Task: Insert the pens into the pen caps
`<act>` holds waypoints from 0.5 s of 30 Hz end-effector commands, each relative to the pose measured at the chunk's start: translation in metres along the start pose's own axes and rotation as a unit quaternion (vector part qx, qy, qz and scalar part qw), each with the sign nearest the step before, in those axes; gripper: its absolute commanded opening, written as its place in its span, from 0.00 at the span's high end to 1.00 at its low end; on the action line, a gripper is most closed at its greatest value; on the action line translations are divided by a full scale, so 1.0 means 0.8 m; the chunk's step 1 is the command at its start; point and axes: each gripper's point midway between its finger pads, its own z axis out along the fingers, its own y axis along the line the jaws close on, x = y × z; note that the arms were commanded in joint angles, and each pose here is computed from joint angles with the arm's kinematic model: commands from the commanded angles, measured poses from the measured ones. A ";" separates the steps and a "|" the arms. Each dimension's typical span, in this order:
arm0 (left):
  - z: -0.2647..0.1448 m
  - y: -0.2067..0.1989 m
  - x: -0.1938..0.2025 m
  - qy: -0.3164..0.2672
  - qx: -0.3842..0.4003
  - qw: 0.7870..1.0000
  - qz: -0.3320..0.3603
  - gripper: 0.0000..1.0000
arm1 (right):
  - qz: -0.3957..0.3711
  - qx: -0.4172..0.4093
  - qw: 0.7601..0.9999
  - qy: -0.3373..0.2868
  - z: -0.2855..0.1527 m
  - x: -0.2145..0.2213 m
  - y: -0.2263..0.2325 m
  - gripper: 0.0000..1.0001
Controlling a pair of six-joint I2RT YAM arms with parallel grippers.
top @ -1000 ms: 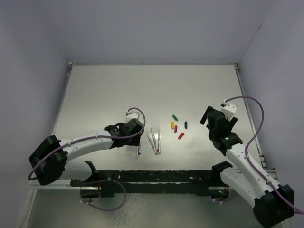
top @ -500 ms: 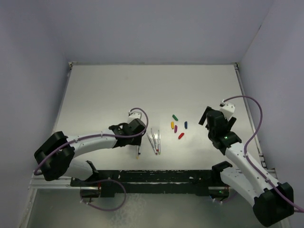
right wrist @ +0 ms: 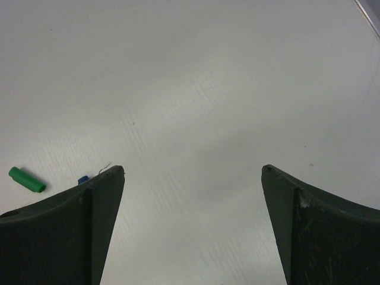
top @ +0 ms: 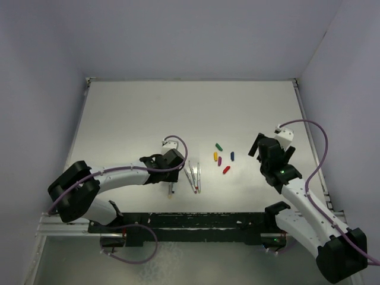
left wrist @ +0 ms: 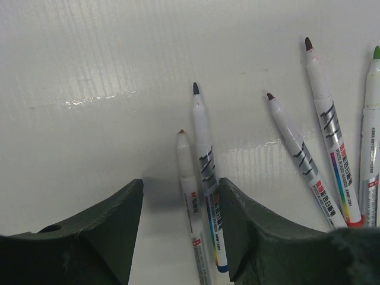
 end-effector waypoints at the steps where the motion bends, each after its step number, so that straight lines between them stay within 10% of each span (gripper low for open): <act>1: 0.001 -0.003 -0.005 -0.009 -0.002 1.000 -0.014 0.44 | 0.014 -0.003 1.000 -0.009 -0.002 -0.013 0.004 0.00; 15: -0.013 -0.015 -0.020 -0.045 0.044 0.997 -0.034 0.34 | 0.009 -0.012 1.000 -0.002 0.000 -0.009 0.010 0.00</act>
